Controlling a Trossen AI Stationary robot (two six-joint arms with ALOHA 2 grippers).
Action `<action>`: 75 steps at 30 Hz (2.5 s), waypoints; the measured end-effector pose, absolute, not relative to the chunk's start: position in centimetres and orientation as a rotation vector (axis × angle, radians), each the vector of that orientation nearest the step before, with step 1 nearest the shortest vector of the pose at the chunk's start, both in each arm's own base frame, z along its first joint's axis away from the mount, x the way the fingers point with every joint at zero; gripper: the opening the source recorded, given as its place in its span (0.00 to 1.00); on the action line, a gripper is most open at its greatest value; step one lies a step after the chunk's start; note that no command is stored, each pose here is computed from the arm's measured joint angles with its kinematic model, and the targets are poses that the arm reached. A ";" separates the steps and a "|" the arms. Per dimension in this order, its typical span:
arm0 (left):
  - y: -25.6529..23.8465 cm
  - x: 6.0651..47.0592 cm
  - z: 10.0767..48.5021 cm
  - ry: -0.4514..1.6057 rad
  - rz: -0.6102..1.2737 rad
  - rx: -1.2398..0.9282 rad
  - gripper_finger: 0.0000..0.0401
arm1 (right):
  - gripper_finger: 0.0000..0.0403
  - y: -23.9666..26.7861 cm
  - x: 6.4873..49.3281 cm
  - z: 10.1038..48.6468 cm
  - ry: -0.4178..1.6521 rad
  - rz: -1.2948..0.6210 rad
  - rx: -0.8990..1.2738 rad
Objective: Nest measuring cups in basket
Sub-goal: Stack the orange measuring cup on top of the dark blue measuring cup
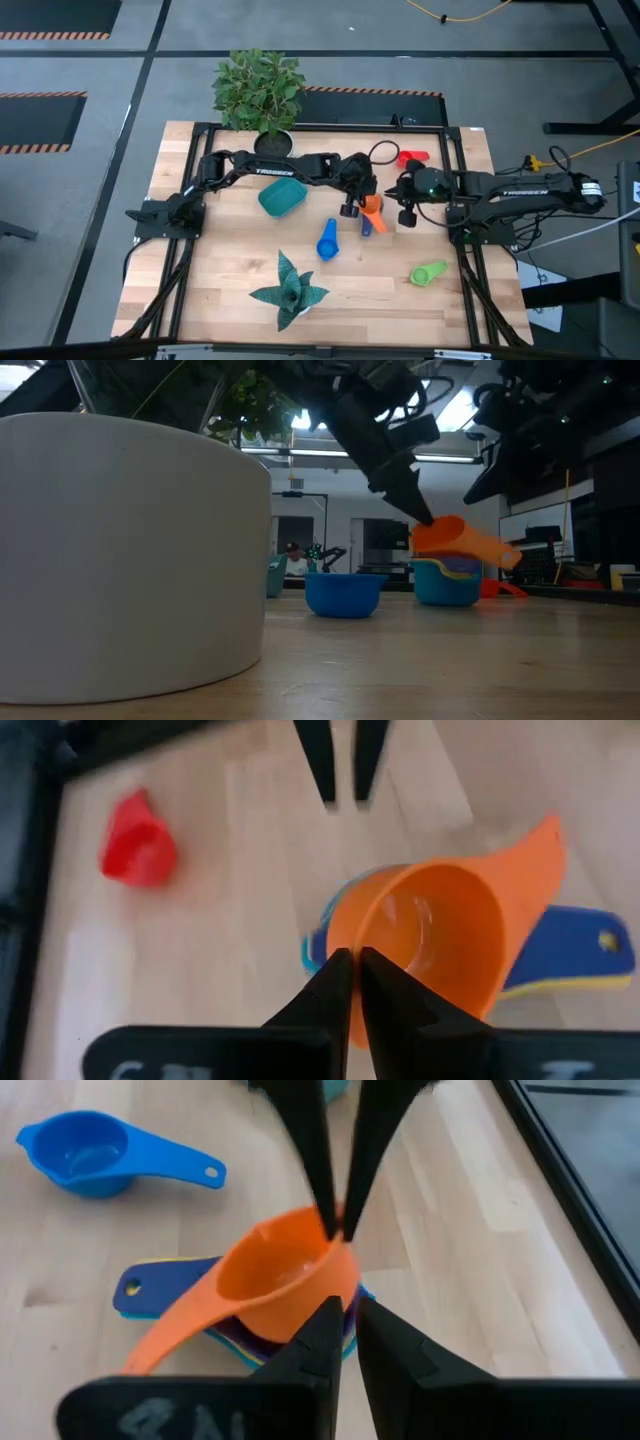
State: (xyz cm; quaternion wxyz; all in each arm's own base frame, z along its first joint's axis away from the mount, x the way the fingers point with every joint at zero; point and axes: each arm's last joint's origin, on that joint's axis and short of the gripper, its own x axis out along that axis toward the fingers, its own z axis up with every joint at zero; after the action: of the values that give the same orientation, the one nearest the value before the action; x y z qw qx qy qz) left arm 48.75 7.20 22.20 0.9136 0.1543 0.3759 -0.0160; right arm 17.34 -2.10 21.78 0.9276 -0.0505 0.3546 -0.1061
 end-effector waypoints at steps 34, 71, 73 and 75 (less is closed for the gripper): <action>1.8 47.9 24.0 0.952 0.040 0.040 0.05 | 0.10 -1.7 16.6 20.4 0.886 -0.157 0.081; -1.2 48.9 16.7 0.909 -0.007 0.053 0.00 | 0.10 0.0 19.7 14.3 0.857 -0.017 0.328; -1.2 49.0 16.8 0.900 -0.007 0.053 0.01 | 0.10 0.1 20.1 14.2 0.831 -0.007 0.325; -1.2 49.0 16.8 0.901 -0.008 0.053 0.01 | 0.10 0.2 20.3 14.1 0.823 -0.006 0.323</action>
State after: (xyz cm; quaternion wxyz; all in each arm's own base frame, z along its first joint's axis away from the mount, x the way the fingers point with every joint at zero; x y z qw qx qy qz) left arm 48.99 -1.22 16.78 0.8998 0.0258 0.4355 -0.0039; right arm 20.30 0.17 14.12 0.9039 0.1562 0.3983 -0.0029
